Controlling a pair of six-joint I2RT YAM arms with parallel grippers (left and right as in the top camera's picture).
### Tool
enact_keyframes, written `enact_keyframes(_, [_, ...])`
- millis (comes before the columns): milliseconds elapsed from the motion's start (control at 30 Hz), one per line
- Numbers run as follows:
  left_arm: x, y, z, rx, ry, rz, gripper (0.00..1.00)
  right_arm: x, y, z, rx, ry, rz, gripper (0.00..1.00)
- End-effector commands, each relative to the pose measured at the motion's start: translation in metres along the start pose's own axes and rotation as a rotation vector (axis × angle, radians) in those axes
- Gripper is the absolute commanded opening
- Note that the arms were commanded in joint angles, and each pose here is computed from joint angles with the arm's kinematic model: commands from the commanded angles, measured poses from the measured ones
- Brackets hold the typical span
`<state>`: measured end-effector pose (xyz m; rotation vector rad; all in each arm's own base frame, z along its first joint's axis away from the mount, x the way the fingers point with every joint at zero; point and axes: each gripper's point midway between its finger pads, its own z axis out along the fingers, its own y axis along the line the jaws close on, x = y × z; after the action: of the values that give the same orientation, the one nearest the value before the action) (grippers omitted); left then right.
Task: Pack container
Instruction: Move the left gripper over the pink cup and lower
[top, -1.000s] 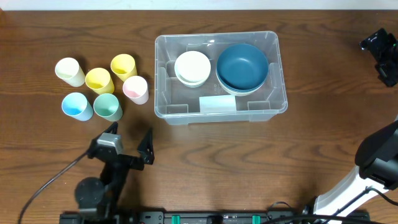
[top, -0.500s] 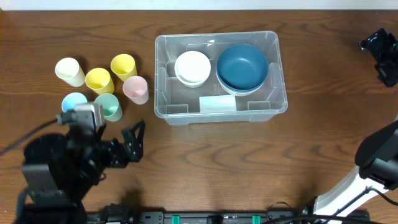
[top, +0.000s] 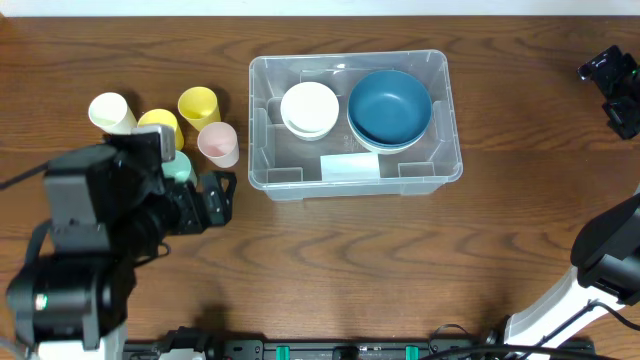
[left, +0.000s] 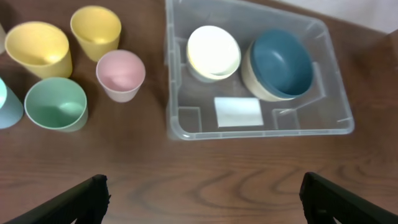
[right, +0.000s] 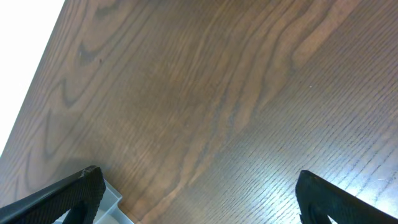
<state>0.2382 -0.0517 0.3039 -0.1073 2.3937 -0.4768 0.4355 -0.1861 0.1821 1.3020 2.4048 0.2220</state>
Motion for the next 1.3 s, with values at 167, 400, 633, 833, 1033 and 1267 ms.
enact_keyframes(167, [0.002, 0.062, 0.065, -0.278, 0.195, -0.213, 0.98, 0.0, 0.002, -0.001, -0.002, -0.002, 0.006, 0.99])
enact_keyframes(400, [0.012, 0.091, 0.114, -0.385, 0.324, -0.3, 0.97, 0.0, 0.002, -0.001, -0.002, -0.002, 0.006, 0.99])
enact_keyframes(633, [0.001, 0.102, 0.148, -0.388, 0.313, -0.288, 0.95, 0.0, 0.002, -0.001, -0.002, -0.002, 0.006, 0.99])
enact_keyframes(833, [-0.021, 0.121, 0.155, -0.469, 0.22, -0.23, 0.95, 0.0, 0.002, -0.001, -0.002, -0.002, 0.006, 0.99])
enact_keyframes(1033, [-0.021, 0.125, 0.166, -0.475, 0.229, -0.223, 0.87, 0.0, 0.002, -0.001, -0.002, -0.002, 0.006, 0.99])
enact_keyframes(1267, [-0.006, 0.136, 0.187, -0.488, 0.316, -0.185, 0.82, 0.0, 0.001, -0.001, -0.002, -0.002, 0.006, 0.99])
